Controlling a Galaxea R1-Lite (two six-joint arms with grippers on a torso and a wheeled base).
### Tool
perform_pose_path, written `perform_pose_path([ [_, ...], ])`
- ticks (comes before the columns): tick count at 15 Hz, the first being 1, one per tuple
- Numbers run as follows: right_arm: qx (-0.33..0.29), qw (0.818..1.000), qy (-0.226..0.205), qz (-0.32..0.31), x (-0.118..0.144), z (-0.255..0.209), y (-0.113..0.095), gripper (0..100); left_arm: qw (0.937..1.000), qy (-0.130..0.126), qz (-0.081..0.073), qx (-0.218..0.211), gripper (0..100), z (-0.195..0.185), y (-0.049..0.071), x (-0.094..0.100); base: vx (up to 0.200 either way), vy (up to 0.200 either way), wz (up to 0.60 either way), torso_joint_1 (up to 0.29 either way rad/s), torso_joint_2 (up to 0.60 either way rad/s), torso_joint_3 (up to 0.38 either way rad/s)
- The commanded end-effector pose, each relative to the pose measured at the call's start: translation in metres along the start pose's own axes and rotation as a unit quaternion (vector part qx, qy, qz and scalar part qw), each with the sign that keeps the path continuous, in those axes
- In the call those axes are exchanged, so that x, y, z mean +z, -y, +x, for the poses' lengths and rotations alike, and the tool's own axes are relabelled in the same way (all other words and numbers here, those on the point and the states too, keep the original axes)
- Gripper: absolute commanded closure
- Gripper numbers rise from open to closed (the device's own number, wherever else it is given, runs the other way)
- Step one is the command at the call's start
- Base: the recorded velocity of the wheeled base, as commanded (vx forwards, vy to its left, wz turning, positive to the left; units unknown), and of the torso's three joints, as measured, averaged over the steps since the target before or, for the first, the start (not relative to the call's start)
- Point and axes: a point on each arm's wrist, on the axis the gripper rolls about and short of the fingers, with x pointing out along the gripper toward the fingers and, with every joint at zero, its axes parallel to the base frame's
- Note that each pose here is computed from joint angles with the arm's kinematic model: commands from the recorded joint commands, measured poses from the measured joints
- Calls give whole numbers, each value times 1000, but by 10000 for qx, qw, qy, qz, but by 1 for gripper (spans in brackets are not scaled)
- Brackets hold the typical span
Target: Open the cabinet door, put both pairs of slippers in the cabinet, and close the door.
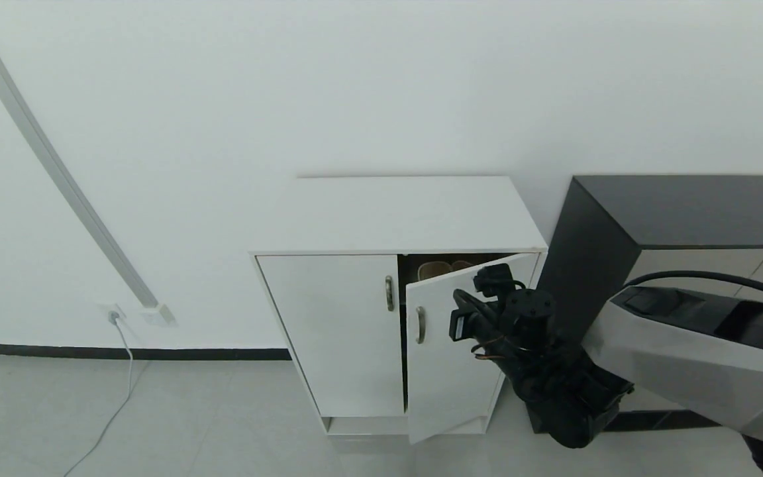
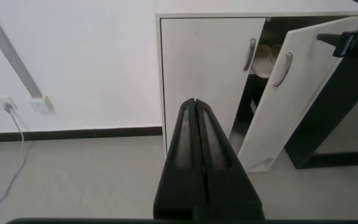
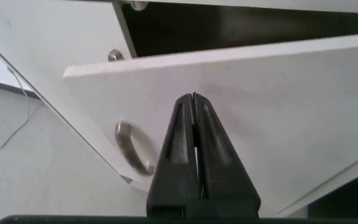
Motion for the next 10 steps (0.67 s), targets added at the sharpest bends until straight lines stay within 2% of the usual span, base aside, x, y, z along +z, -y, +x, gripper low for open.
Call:
perform_pose_path([
  [1, 317, 9995, -4, 6, 32, -47, -6, 100, 10000, -2, 3, 9, 100, 0, 0, 0, 0, 0, 0, 0, 0, 0],
  [4, 848, 9956, -401, -62, 36, -95, -10, 100, 10000, -2, 3, 1, 100, 0, 0, 0, 0, 0, 0, 0, 0, 0],
  [5, 1000, 9929, -635, -95, 33, -116, -10, 100, 10000, -2, 3, 1, 100, 0, 0, 0, 200, 0, 0, 2, 7, 7],
  [10, 1130, 9891, -938, -96, 20, -153, -7, 100, 10000, -2, 11, -7, 100, 0, 0, 0, 200, 0, 0, 1, 1, 5],
])
